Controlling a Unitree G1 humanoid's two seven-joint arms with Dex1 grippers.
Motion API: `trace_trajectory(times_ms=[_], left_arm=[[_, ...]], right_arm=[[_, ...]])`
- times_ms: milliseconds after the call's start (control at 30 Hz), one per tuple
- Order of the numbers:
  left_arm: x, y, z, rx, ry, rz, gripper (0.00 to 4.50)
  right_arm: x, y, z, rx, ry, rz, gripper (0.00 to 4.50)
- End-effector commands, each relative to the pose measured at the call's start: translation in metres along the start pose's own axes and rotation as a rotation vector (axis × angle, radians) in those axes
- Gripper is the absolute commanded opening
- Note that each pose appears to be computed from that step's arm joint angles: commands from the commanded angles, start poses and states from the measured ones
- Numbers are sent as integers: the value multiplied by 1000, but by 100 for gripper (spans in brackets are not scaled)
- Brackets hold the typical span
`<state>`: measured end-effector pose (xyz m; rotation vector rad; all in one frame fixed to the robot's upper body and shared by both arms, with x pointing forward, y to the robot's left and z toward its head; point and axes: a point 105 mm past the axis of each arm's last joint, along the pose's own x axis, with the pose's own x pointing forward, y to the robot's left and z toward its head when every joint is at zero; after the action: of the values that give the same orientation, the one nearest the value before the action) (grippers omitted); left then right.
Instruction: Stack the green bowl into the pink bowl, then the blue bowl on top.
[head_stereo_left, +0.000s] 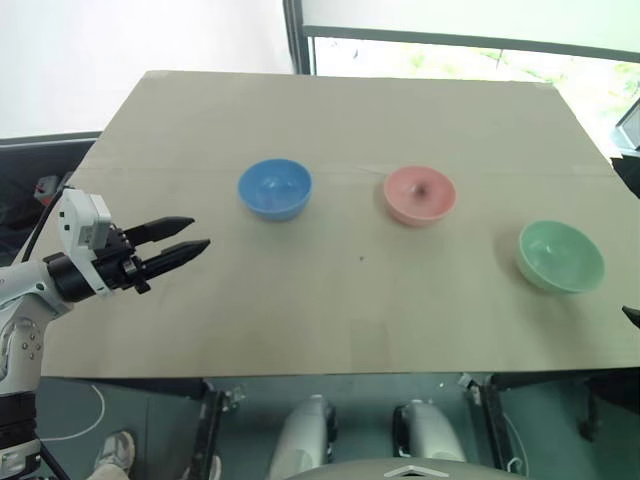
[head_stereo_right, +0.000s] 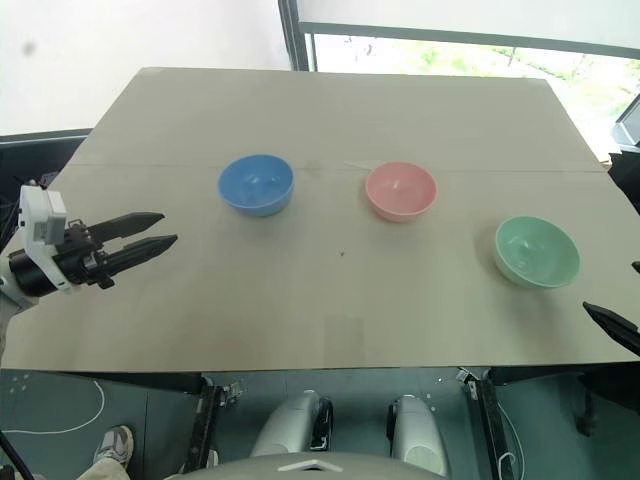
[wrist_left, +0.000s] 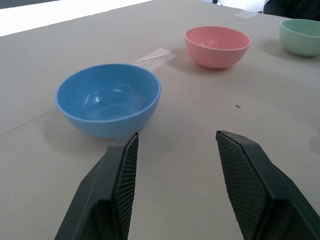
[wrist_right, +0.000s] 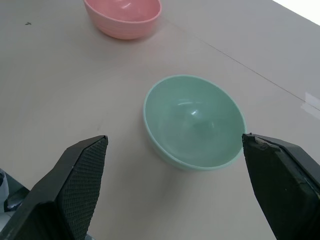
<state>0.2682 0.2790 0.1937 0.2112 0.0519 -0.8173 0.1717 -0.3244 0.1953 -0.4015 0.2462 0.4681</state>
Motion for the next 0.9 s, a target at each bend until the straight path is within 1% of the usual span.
trace_trajectory(times_ms=[33,133,300,400,533,567,633,700,767,867,900], left_arm=[[6,2,11,45,-31,-14,260],[21,-3,11,37,-61,-52,260],[31,-8,13,36,-85,-75,260],[41,-12,17,28,-111,-80,260],[62,-24,26,12,-184,-100,260],[71,-31,28,19,-203,-119,260],[84,-43,28,38,-221,-136,260],[92,-51,25,60,-214,-143,260],[96,-57,25,58,-220,-150,260],[95,-63,25,57,-216,-149,260],[94,-64,25,57,-214,-146,269]], right_arm=[[6,2,10,-26,-31,9,450],[23,11,16,-26,-73,41,450],[37,12,24,-53,-129,22,450],[65,23,36,-64,-180,62,450],[131,54,53,-132,-214,189,450],[156,65,59,-152,-241,227,450],[202,88,69,-204,-251,297,450],[240,103,77,-253,-255,318,450],[268,110,81,-308,-245,318,450],[296,117,79,-404,-204,340,450],[302,118,77,-420,-189,350,400]])
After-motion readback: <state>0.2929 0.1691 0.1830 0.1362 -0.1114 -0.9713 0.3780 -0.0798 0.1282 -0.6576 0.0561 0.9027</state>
